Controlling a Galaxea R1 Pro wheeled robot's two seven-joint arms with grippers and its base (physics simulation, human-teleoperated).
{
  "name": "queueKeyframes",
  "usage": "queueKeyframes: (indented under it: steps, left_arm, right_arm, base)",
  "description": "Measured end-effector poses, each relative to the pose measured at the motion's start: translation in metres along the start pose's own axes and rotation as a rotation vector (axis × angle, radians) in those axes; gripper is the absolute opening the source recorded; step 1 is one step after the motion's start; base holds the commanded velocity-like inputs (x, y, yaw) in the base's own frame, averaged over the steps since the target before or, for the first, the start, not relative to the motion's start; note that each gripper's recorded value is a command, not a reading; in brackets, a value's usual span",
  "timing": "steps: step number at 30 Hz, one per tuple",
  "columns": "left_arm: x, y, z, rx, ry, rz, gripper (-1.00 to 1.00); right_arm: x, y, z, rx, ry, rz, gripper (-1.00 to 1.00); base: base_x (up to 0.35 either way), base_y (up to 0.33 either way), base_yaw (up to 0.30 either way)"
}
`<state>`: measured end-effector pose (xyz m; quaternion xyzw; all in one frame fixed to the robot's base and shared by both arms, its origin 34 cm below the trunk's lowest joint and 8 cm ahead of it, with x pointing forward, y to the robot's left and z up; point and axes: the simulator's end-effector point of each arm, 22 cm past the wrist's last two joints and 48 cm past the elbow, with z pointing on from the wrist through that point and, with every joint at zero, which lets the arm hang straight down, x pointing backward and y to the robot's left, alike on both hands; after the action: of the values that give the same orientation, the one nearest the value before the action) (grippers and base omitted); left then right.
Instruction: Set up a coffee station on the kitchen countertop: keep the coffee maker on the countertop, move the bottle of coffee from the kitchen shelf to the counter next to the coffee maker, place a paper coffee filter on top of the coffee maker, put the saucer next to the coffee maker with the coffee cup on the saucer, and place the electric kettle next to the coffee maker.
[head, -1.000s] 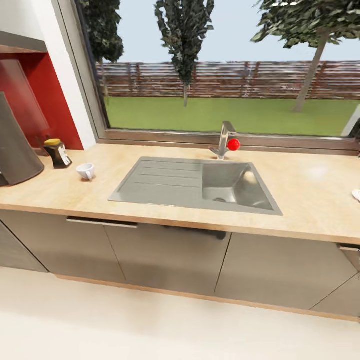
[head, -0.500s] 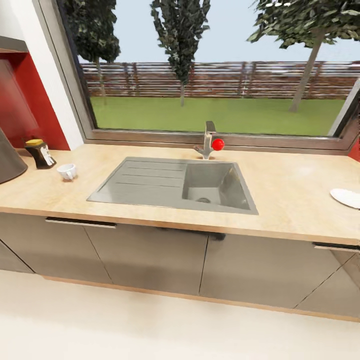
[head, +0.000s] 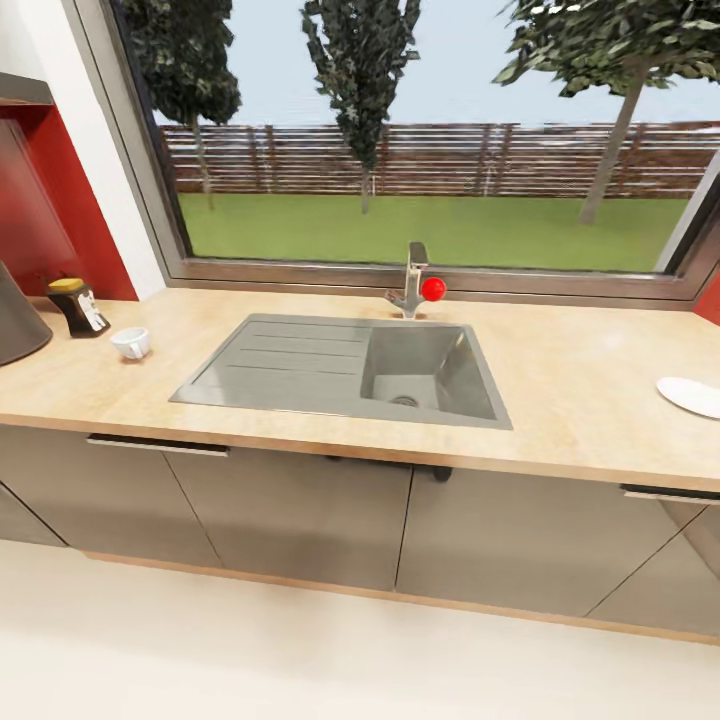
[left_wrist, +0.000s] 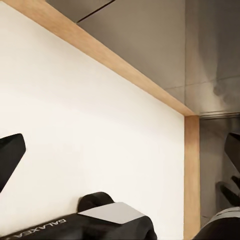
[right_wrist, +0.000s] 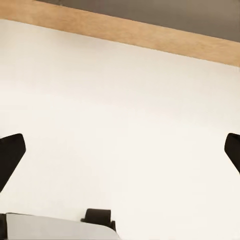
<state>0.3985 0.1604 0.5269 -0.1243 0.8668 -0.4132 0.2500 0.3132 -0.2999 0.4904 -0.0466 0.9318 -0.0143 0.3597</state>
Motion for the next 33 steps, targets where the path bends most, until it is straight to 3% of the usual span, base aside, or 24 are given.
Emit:
queueKeyframes:
  steps: [5,6,8,16,24,33]
  left_arm:
    - [0.0,0.001,-0.001,-0.002,0.001,0.001,1.0]
    - [0.0,0.002,-0.001,-0.003,0.002,0.001,1.0]
    - [0.0,0.002,-0.001,-0.004,0.002,0.001,1.0]
    - [0.0,0.008,0.0,-0.034,0.002,0.002,1.0]
    - [0.0,0.011,0.0,-0.053,0.001,0.004,1.0]
    - [0.0,0.011,0.0,-0.054,0.0,0.005,1.0]
  right_arm:
    - [0.013,0.016,0.026,-0.022,0.18,0.004,1.0]
    - [0.021,0.019,0.03,-0.026,0.259,0.003,1.0]
    - [0.023,0.019,0.033,-0.027,0.291,0.002,1.0]
    - [0.009,0.017,0.038,-0.025,0.235,0.001,1.0]
    - [0.006,0.016,0.039,-0.024,0.223,0.001,1.0]
    - [0.005,0.016,0.039,-0.024,0.221,0.001,1.0]
  base:
    - [0.0,0.0,0.0]
    - [0.0,0.0,0.0]
    - [0.0,-0.018,0.0]
    - [0.0,-0.159,-0.104]
    - [0.0,-0.143,-0.227]
    - [0.0,-0.277,-0.047]
